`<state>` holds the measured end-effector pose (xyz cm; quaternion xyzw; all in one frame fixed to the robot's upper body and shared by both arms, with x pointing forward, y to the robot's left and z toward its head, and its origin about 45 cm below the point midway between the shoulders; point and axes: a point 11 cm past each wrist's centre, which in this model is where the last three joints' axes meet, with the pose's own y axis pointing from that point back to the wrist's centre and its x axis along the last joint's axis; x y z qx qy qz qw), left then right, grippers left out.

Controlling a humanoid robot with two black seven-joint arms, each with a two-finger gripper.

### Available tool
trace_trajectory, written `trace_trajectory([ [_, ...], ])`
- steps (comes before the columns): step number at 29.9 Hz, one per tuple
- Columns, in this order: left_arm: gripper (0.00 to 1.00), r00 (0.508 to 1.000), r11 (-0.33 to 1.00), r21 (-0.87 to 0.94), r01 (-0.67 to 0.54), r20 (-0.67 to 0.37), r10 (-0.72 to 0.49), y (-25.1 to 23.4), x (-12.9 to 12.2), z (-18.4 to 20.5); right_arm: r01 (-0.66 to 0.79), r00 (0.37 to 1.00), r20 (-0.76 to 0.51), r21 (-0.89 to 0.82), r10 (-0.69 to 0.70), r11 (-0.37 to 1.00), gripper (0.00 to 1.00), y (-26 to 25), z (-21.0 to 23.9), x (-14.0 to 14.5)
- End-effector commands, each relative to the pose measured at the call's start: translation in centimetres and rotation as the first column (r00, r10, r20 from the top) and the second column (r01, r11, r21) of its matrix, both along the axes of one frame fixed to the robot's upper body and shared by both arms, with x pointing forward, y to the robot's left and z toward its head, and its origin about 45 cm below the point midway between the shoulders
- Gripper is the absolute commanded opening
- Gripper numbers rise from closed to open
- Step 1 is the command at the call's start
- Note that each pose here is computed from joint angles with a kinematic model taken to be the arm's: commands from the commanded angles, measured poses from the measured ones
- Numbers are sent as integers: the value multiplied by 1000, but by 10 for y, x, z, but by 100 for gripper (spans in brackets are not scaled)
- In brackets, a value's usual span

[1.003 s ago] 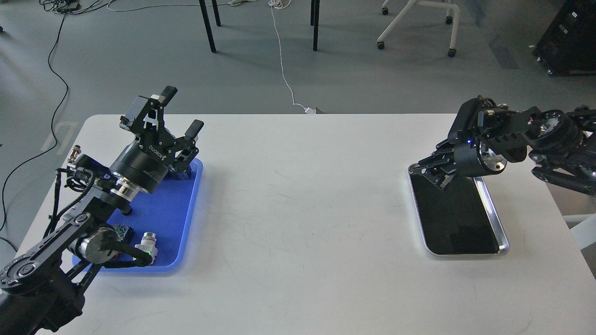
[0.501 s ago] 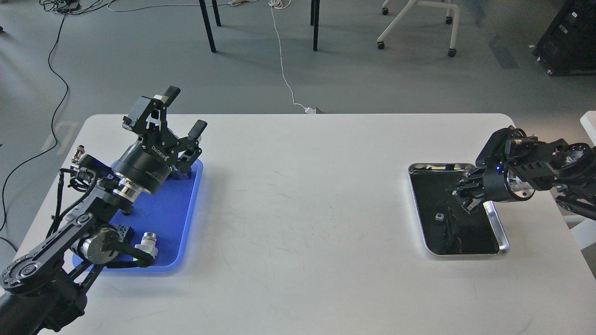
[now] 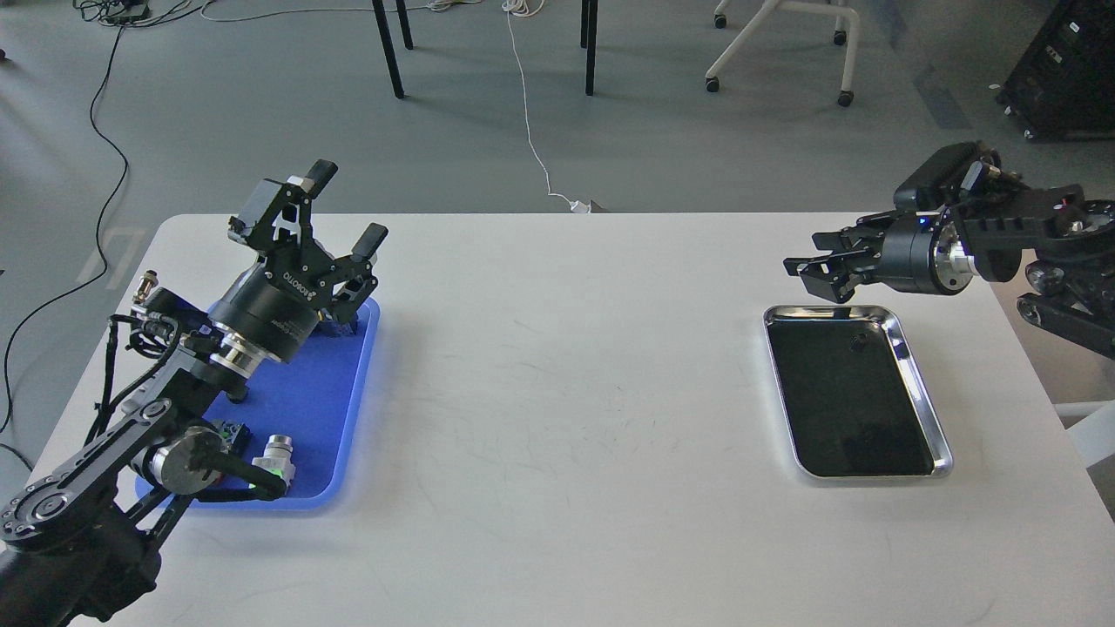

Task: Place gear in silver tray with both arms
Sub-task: 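Lift the right gripper out of the silver tray, then grasp another black gear in the blue tray with the left gripper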

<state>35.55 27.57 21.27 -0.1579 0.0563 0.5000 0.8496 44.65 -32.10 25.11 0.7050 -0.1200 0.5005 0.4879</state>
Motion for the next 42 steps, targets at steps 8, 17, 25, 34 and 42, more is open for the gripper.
trace_trajectory([
  [8,98,1000,1000,8,-10,21,10,5,0,3,465,875,-315,760,-367,455,96,18,5,12],
  [17,98,988,933,350,82,97,-123,2,-12,0,635,700,-679,734,-223,-243,97,26,-49,-15],
  [25,98,914,425,893,152,37,-404,33,-38,-8,658,656,-749,629,-95,-413,97,33,-72,-27],
  [34,98,837,-388,921,23,-231,-497,119,-35,-16,665,654,-751,626,-86,-407,97,37,-73,-28],
  [42,93,824,-484,866,128,-365,-435,139,-22,-51,667,657,-750,628,-80,-402,97,40,-72,-29],
])
